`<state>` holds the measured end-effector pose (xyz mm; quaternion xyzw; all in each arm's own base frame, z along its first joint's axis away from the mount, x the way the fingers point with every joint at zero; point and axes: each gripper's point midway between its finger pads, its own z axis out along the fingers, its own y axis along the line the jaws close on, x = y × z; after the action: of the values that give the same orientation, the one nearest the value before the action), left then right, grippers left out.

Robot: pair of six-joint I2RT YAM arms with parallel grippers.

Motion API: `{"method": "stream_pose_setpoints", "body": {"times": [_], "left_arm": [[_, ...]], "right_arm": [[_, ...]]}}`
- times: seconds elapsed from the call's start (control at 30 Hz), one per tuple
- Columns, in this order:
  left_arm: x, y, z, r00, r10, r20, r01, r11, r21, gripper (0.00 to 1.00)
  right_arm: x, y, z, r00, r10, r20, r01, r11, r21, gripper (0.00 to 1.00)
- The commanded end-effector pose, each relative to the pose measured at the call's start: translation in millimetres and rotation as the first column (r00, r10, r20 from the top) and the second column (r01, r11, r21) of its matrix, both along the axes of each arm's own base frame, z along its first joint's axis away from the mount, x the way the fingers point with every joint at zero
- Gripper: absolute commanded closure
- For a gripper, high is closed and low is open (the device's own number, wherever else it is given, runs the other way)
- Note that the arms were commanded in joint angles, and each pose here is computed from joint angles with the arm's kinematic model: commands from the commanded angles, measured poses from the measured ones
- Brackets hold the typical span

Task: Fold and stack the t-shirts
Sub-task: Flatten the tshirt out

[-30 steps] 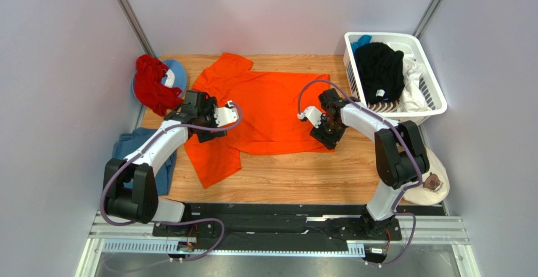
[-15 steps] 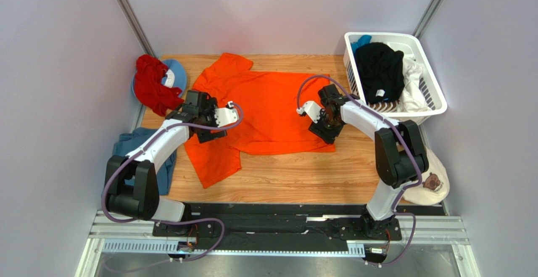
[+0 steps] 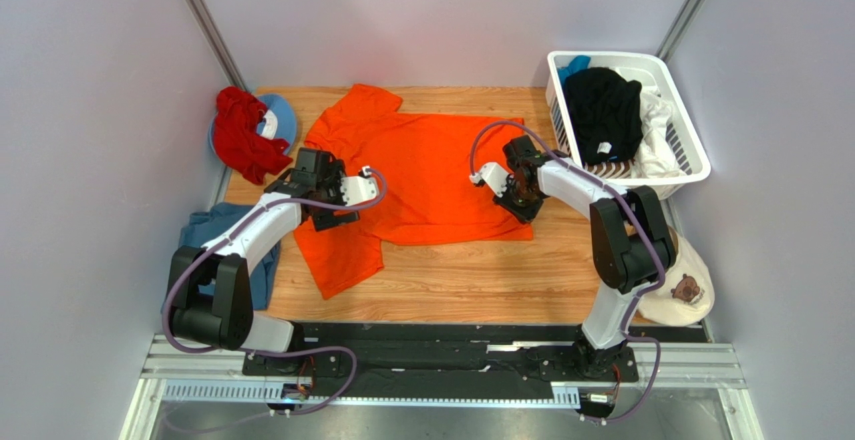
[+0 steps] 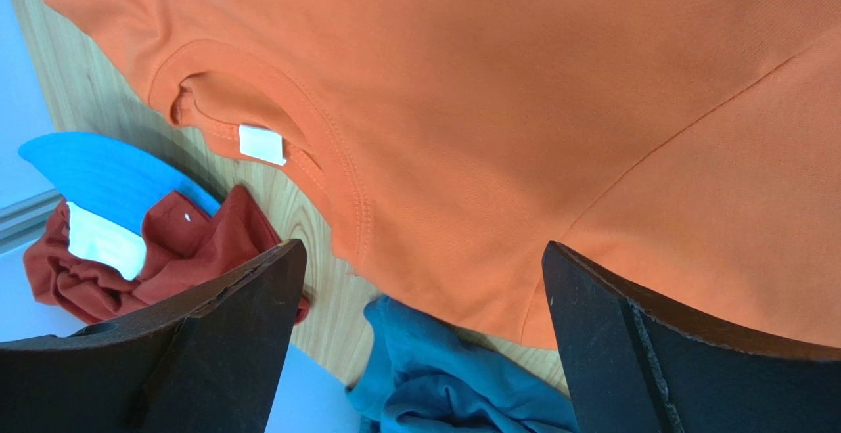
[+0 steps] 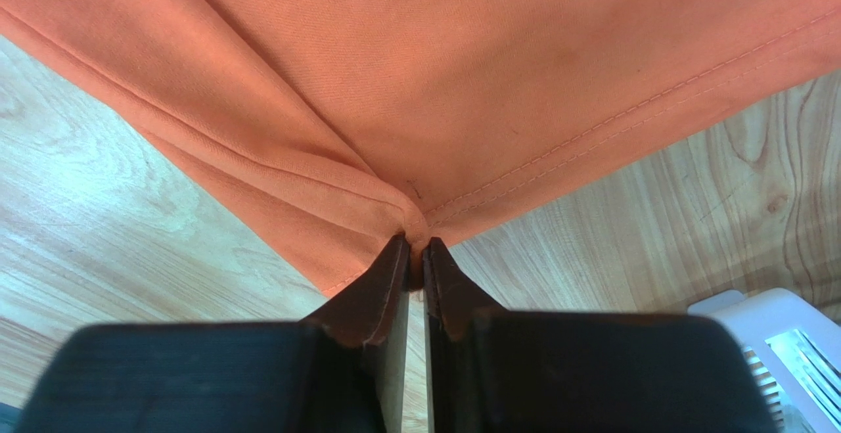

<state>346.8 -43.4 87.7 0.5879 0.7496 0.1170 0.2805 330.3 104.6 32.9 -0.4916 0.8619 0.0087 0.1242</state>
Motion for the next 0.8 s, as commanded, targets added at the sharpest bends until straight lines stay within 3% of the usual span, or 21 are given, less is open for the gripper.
{"method": "stream_pose_setpoints", "body": {"times": [0.0,0.2,0.47,0.77], "left_arm": [[-1,-7,6,1.000,-0.011,0.017,0.012,0.999,-0.036,0.01],[-47,-23,3,0.991,-0.097,-0.092,0.089,0.992,-0.087,0.01],[-120,-35,-26,0.946,-0.227,-0.231,0.229,0.973,-0.017,0.01],[-160,-11,-55,0.920,-0.234,-0.313,0.260,0.965,0.044,0.03]], "right_arm": [[11,5,10,0.999,0.008,0.049,-0.009,1.000,0.022,0.92],[4,1,12,0.999,0.001,0.055,-0.002,1.000,0.016,0.98],[3,1,18,0.997,-0.031,0.066,0.029,0.999,0.027,1.00],[-3,-4,21,0.996,-0.041,0.075,0.040,0.999,0.014,1.00]]}}
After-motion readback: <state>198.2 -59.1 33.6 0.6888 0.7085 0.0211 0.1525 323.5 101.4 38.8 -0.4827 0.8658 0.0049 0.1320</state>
